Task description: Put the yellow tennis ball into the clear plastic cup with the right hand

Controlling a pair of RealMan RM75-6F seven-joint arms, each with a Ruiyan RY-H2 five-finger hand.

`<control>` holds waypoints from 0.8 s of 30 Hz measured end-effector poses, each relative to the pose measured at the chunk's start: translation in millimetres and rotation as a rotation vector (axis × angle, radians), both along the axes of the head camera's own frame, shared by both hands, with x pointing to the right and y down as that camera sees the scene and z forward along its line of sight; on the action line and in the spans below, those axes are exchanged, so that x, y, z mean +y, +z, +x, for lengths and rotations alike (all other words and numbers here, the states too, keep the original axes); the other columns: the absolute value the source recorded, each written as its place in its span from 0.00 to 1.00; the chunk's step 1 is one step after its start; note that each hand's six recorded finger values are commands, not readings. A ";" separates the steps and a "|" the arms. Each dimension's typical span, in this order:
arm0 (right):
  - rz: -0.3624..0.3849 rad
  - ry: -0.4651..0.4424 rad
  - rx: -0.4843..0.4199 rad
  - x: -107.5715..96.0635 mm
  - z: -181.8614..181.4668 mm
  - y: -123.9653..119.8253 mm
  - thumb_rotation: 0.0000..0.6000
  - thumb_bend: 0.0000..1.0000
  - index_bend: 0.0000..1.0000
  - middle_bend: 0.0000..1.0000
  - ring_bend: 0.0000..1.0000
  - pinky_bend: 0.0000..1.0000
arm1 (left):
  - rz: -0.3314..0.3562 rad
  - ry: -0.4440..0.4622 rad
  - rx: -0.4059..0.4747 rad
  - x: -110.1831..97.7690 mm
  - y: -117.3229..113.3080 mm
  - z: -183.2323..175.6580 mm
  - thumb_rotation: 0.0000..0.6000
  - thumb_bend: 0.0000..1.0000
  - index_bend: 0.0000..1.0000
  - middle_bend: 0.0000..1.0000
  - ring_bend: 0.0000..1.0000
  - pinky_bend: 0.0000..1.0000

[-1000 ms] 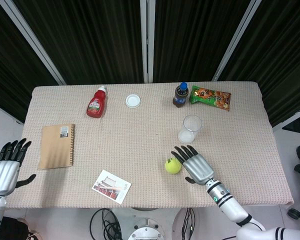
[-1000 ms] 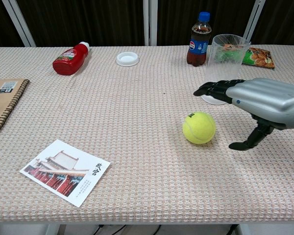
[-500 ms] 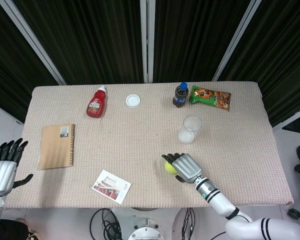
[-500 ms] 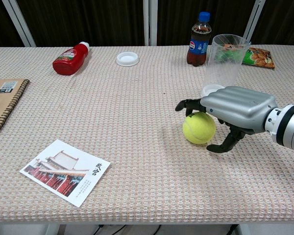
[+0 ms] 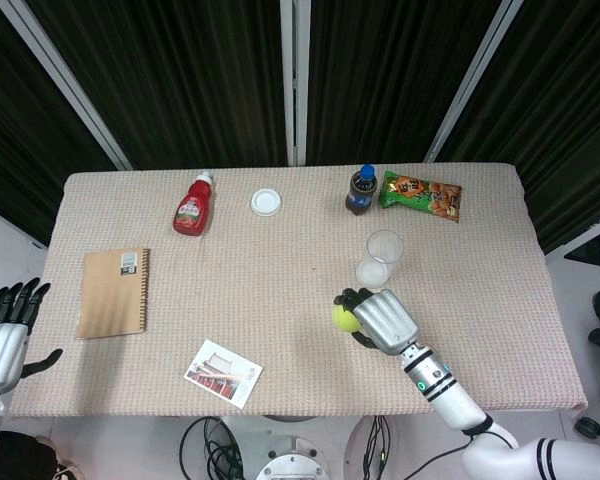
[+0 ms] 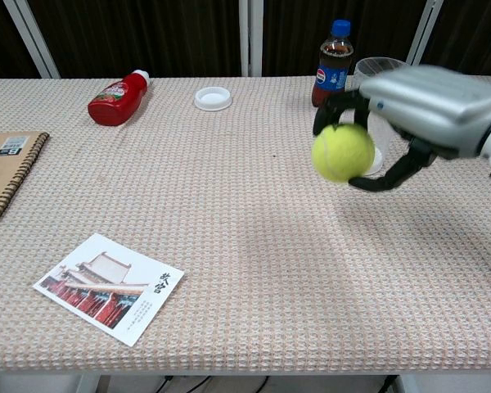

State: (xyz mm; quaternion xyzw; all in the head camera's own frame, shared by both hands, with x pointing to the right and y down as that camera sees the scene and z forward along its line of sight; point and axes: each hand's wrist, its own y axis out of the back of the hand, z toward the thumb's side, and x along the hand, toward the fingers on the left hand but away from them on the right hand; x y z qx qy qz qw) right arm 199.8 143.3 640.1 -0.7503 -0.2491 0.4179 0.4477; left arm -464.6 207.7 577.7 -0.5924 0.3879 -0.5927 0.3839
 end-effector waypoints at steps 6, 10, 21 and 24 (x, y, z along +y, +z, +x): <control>0.189 0.103 -0.094 -40.2 25.0 -64.1 1.00 0.44 0.61 0.57 0.61 0.80 | -0.003 0.007 -0.004 -0.7 2.7 1.7 1.00 0.15 0.04 0.00 0.00 0.00; 0.270 0.177 -0.081 -62.3 42.5 -83.6 1.00 0.44 0.61 0.57 0.61 0.80 | -0.018 0.013 -0.005 -0.1 5.0 2.9 1.00 0.15 0.04 0.00 0.00 0.00; 0.187 0.282 0.096 -95.7 79.7 -35.9 1.00 0.47 0.60 0.54 0.60 0.77 | -0.057 -0.006 -0.006 1.3 12.5 -3.9 1.00 0.15 0.04 0.00 0.00 0.00; 0.167 0.280 0.095 -98.6 75.0 -24.9 1.00 0.47 0.59 0.53 0.60 0.77 | -0.059 -0.011 -0.004 0.2 13.8 -6.4 1.00 0.15 0.04 0.00 0.00 0.00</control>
